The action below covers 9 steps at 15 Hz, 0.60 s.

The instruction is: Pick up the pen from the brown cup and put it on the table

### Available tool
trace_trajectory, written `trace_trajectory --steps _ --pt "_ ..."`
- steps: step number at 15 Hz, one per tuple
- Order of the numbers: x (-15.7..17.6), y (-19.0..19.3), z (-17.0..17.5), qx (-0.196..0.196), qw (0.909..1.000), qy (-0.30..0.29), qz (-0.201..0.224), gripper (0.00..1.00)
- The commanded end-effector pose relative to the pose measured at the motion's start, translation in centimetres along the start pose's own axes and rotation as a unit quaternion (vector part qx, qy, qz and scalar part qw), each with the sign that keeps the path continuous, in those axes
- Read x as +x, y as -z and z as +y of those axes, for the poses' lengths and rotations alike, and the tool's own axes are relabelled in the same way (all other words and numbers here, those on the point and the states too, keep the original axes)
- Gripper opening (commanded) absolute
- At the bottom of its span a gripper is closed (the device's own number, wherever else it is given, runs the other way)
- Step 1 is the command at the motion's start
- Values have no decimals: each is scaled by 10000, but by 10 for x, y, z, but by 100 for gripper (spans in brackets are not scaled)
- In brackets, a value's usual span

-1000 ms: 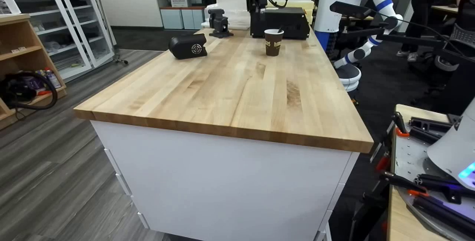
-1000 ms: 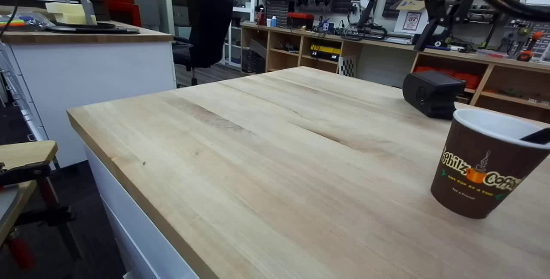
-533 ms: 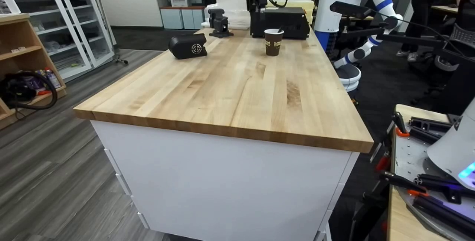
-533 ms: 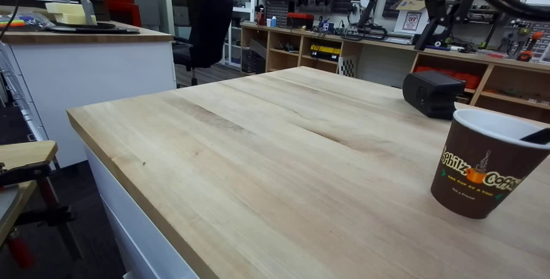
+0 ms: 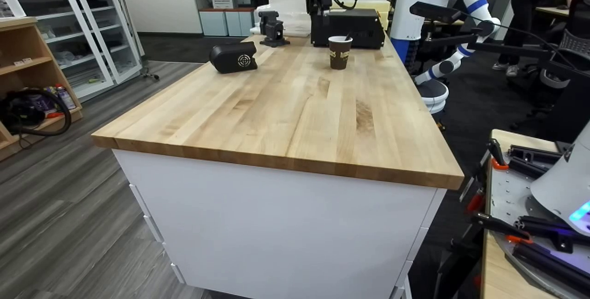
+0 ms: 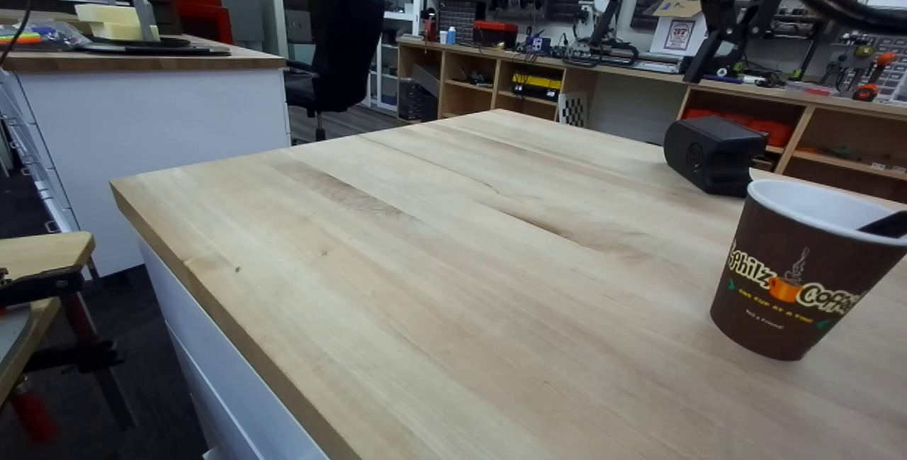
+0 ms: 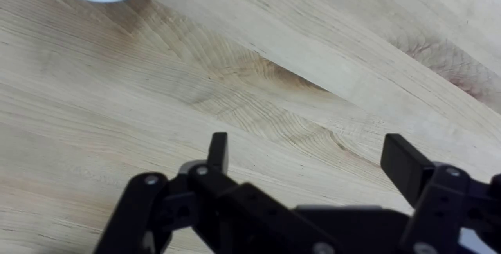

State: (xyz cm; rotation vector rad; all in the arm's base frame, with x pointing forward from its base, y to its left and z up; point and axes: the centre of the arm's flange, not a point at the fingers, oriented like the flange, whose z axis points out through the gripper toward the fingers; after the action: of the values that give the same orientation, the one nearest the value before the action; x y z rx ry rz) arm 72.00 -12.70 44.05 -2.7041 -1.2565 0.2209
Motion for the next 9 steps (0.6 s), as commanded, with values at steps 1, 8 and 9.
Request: trace_trajectory --steps 1,8,9 --pt "0 0 0 0 10000 0 0 100" --pt "-39 25 11 -698 9961 -518 -148 100" --pt "-46 32 13 -877 9940 -622 -194 100"
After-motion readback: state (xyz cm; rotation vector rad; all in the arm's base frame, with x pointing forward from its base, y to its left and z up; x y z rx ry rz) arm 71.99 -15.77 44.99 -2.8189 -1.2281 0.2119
